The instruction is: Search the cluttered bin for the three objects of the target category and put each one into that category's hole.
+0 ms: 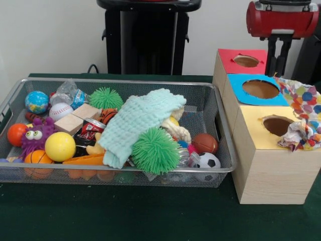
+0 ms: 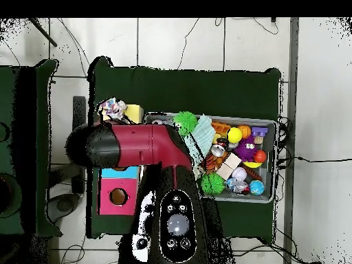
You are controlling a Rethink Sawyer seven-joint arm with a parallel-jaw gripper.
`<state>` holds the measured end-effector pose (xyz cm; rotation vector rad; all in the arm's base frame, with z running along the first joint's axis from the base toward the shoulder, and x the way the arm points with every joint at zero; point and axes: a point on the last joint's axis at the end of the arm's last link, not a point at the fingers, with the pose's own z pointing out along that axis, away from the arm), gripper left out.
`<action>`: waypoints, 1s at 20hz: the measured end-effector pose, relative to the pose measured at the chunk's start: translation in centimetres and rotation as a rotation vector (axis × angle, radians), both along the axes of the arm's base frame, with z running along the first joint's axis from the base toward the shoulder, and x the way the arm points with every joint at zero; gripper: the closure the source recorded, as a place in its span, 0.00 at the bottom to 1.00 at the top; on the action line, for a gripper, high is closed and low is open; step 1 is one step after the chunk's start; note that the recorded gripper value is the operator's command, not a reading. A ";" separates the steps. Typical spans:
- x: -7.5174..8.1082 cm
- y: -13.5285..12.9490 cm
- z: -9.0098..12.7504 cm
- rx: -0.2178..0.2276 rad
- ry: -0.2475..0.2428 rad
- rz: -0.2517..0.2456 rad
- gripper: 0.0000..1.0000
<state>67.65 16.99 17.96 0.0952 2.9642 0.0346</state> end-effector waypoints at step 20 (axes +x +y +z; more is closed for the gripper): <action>-6.6 -3.0 0.4 -0.038 0.083 -0.049 1.00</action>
